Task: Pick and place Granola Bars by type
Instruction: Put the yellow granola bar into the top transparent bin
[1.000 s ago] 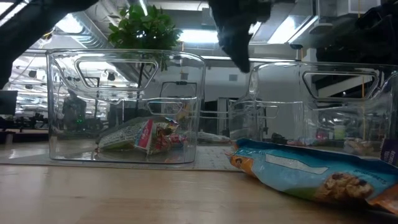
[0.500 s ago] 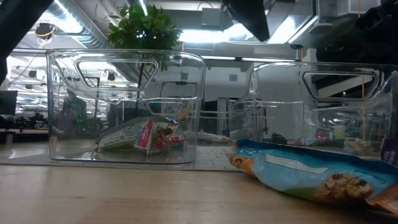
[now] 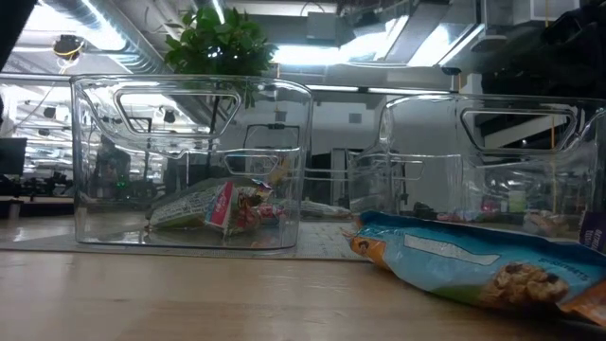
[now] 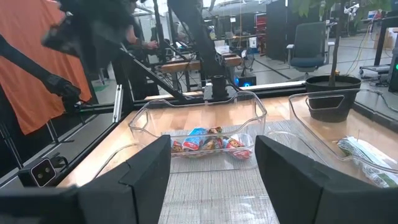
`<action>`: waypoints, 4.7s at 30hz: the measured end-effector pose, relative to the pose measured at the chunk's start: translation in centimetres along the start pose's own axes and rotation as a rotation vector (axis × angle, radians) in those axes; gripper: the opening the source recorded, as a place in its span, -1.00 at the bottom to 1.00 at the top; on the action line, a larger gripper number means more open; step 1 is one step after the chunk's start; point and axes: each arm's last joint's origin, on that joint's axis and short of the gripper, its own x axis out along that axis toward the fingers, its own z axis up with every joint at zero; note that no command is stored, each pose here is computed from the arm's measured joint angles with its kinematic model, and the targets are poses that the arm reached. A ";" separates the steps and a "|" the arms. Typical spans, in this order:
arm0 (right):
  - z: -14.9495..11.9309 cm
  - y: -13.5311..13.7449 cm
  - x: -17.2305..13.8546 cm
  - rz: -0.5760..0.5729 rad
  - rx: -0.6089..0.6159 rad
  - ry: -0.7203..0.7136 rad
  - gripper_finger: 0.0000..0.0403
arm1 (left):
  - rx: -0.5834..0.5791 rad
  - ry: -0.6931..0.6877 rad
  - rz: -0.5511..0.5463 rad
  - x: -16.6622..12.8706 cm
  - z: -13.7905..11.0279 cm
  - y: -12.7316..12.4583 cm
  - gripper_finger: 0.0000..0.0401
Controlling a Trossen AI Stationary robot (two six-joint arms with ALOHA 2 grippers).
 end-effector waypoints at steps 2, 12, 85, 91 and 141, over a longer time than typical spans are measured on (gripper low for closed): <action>0.0 0.0 0.0 0.000 0.000 0.000 0.17 | 0.009 -0.043 -0.009 -1.5 0.3 -0.7 -0.46; 0.0 0.0 0.0 0.000 0.000 -0.001 0.17 | 0.119 -0.163 -0.080 -7.1 0.6 -3.9 -0.37; 0.0 0.0 0.0 0.000 0.000 0.000 0.17 | 0.386 0.090 -0.399 14.6 -2.7 -10.6 0.00; 0.0 0.0 0.0 0.000 -0.001 -0.001 0.17 | 0.357 0.118 -0.430 15.5 -3.4 -10.8 -0.01; 0.0 0.0 0.0 0.000 0.000 0.000 0.17 | -0.042 -0.220 -0.414 1.8 2.0 -4.4 -0.96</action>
